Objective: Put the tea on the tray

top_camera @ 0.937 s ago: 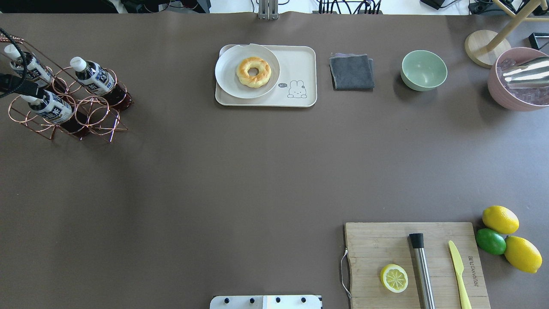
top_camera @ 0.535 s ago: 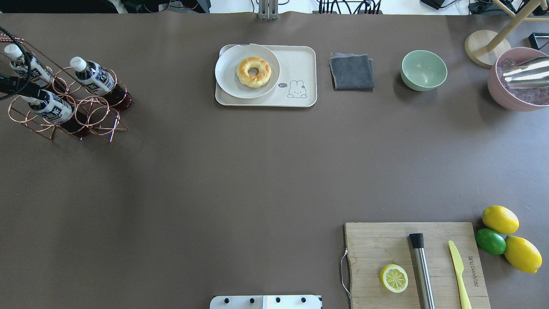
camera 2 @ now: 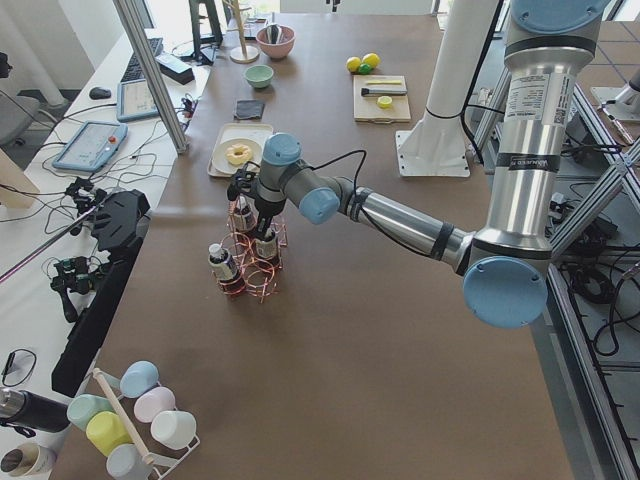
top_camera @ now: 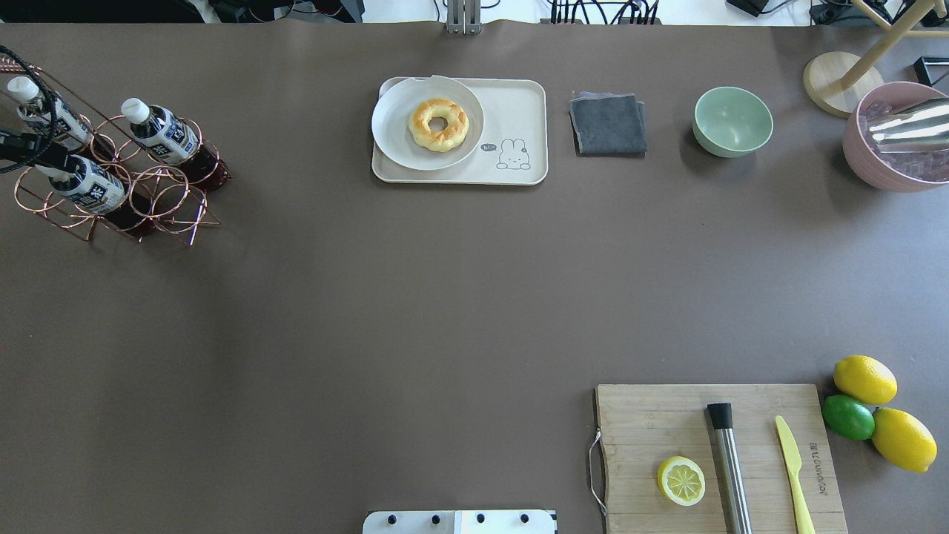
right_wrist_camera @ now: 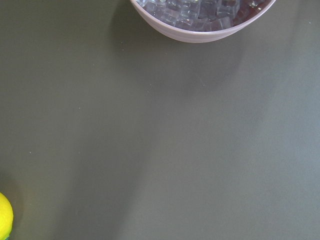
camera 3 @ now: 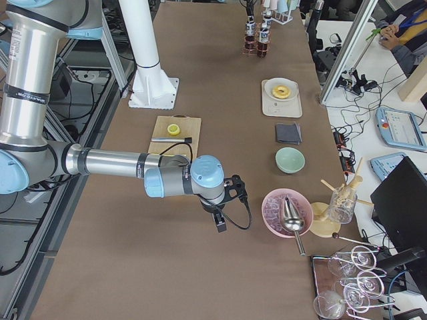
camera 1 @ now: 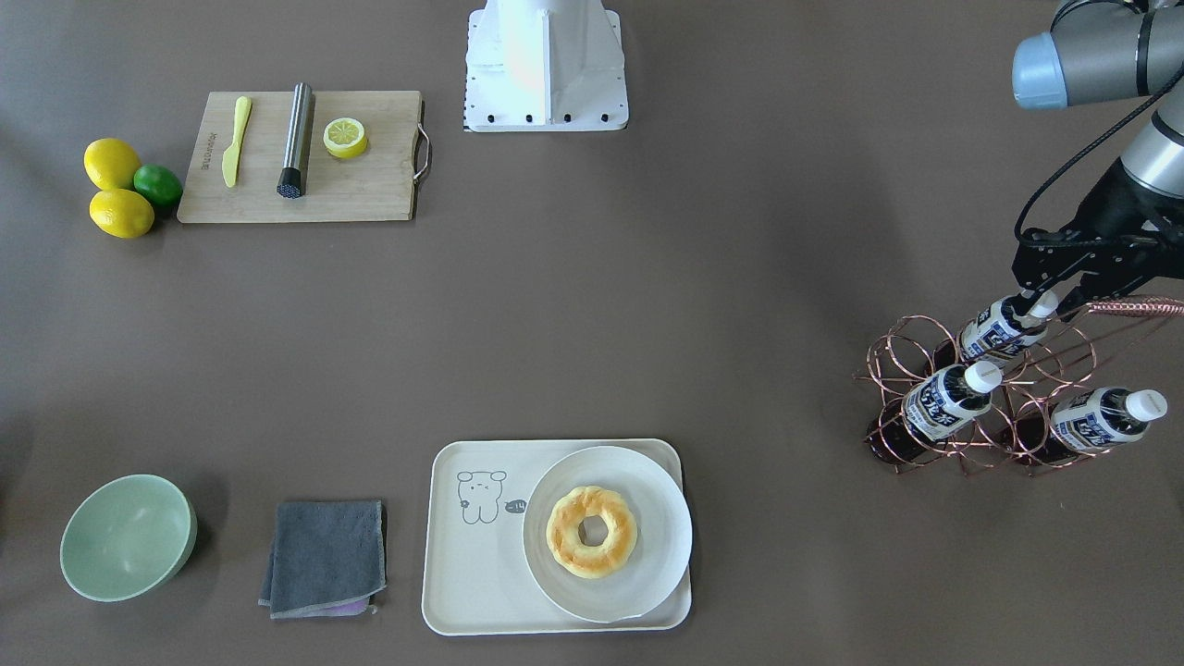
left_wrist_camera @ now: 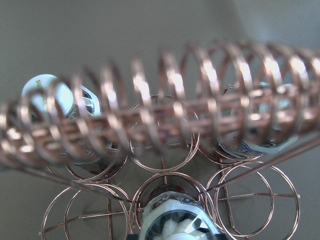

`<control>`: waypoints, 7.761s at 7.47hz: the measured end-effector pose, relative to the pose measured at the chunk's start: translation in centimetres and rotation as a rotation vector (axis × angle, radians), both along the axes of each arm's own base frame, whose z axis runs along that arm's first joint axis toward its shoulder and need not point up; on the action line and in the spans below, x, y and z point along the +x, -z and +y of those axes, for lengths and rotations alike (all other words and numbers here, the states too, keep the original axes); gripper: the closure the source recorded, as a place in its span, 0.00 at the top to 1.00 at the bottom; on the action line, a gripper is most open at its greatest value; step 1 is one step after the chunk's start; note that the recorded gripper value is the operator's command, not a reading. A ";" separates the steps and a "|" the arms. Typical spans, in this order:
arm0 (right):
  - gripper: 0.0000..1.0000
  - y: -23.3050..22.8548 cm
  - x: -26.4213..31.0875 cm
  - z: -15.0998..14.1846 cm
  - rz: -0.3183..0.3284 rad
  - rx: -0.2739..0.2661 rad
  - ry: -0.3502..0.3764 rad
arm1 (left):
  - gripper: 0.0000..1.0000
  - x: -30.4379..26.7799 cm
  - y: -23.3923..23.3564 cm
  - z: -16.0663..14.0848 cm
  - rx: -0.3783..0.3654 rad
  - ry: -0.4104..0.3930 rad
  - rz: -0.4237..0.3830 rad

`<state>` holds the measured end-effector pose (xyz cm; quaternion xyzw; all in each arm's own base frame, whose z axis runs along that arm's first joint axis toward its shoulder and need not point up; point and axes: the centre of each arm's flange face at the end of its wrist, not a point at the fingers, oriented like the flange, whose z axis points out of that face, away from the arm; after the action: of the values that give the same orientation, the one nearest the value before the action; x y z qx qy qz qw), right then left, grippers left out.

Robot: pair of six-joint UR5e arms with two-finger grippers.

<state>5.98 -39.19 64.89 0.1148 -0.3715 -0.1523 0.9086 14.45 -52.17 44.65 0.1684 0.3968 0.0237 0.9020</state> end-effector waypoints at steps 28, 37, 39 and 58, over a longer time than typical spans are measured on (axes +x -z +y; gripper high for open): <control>1.00 -0.5 -2.4 -1.0 0.001 -0.040 0.026 | 0.00 33.7 38.6 12.6 -0.285 0.220 0.051; 1.00 1.3 -3.1 -1.6 -0.031 -0.055 -0.004 | 0.94 36.2 39.0 15.3 -0.262 0.224 0.065; 1.00 8.3 -7.5 -3.5 -0.079 -0.066 -0.046 | 0.93 33.7 39.8 15.5 -0.249 0.226 0.109; 0.18 55.5 -57.3 1.8 -0.110 -0.158 -0.297 | 0.95 5.8 8.7 10.4 -0.128 -0.074 0.105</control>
<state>-51.34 -37.38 9.43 0.1048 -0.4105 0.0198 0.9056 20.28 -41.77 35.92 0.0966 0.4501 0.0228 0.8874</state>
